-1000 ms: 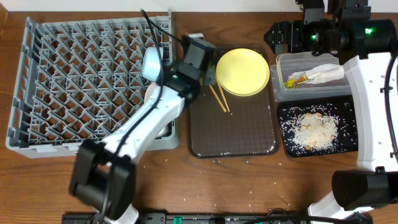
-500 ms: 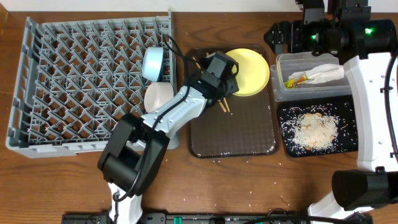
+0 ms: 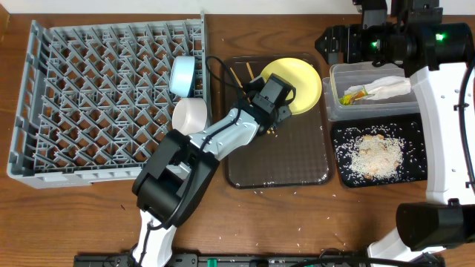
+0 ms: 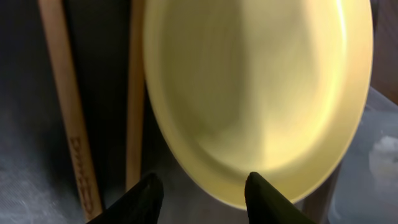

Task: Sort waste into correct bins and load items into the dishwasher
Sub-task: 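Reach the left gripper to the yellow plate and grasp its edge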

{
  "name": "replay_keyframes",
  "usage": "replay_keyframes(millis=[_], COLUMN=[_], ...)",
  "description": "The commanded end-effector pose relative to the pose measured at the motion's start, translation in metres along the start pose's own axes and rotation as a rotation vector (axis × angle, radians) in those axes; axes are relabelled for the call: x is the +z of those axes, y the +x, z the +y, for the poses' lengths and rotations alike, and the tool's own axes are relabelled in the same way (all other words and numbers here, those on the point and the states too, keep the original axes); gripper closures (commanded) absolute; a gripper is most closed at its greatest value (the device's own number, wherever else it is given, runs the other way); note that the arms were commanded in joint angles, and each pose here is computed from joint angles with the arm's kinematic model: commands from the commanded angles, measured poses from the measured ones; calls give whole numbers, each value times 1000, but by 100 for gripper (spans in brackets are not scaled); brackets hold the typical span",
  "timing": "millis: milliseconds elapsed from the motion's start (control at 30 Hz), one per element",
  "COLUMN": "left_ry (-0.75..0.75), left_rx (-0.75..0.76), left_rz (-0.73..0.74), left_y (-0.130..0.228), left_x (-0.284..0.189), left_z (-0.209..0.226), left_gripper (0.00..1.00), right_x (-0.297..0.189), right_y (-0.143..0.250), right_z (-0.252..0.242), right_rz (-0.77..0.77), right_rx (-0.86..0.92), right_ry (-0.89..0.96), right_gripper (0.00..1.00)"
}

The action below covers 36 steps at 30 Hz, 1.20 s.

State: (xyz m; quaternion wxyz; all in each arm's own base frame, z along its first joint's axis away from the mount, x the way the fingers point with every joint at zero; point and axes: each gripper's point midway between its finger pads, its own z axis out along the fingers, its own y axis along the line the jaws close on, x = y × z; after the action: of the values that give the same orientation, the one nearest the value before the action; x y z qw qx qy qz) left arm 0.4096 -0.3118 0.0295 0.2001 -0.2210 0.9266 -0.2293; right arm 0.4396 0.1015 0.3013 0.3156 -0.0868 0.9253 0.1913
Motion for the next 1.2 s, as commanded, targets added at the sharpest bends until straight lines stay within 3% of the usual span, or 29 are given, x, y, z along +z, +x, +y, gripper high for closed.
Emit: replay_keyframes(millis=[0,367,567,867,1167], left_ry=[-42,-33,-42,-78,-78], left_rx=[-25,-26,-25,-23,-24], left_rz=[-60,-86,-82,-65,-67], left_y=[-9,-11,-9,-4,-5], left_x=[8,19,22,28,28], left_z=[11,10,14,24,25], left_gripper=[55,57,64,91,92], right_x=[-2,-2,-2,-2,-2], right_y=[-2,-2,-2,-2,-2], right_z=[4,4,4,4,4], right_rz=[-8,-8,-8,-8,-8], right_rx=[-7,-7,-7,-7,-7], right_ry=[-3,-3,-3,-3,-3], right_gripper=[1,1,1,1,1])
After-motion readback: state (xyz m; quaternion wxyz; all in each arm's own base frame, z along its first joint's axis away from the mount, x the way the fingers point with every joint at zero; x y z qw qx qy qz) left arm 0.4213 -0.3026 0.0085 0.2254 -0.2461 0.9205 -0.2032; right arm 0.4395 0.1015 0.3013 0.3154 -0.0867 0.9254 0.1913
